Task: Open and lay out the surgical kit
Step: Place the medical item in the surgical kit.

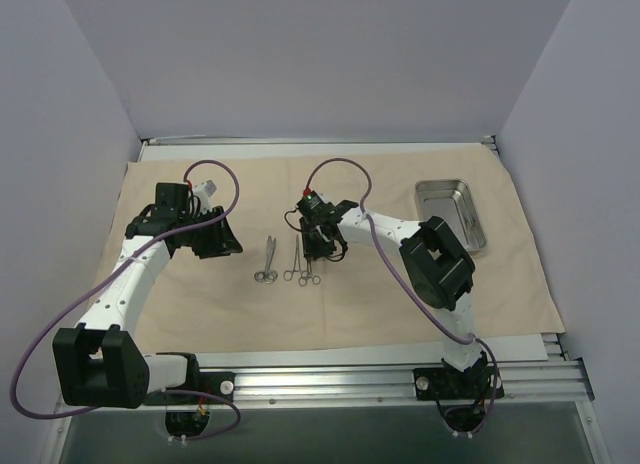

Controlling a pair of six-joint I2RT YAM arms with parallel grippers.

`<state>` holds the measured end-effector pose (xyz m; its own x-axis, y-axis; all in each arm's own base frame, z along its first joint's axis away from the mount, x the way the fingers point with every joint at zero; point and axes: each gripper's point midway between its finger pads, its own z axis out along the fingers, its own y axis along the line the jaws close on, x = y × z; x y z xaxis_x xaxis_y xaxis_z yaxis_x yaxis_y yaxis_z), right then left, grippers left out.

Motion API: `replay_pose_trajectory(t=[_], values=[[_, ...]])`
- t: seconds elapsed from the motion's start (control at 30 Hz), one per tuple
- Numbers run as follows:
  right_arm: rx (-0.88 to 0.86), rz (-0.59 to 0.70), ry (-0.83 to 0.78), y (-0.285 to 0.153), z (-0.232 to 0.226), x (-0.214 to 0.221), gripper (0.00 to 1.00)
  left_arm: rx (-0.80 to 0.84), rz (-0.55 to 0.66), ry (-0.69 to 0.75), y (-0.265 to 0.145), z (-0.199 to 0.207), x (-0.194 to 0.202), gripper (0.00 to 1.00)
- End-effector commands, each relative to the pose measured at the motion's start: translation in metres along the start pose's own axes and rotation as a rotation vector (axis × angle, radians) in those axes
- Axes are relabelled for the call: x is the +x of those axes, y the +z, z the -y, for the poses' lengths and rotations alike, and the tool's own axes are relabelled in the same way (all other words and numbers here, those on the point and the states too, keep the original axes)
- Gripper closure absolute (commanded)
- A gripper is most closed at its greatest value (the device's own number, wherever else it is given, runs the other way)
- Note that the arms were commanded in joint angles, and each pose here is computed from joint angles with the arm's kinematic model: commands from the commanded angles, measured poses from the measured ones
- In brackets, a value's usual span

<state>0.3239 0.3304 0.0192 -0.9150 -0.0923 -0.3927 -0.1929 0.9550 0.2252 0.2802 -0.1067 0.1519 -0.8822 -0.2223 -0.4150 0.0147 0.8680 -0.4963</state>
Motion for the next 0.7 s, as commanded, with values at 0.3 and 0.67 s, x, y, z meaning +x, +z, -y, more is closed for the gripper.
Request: replay_pose_trajectory(t=[0.3,0.67], values=[[0.039,-0.013,-0.01,-0.008,-0.005,0.001,0.76,0.016,0.045,0.03,-0.004,0.003,-0.01,0.52],[0.062,-0.056,-0.021,0.0,-0.006,0.01,0.76,0.018,0.047,0.032,-0.005,0.003,-0.01,0.52]])
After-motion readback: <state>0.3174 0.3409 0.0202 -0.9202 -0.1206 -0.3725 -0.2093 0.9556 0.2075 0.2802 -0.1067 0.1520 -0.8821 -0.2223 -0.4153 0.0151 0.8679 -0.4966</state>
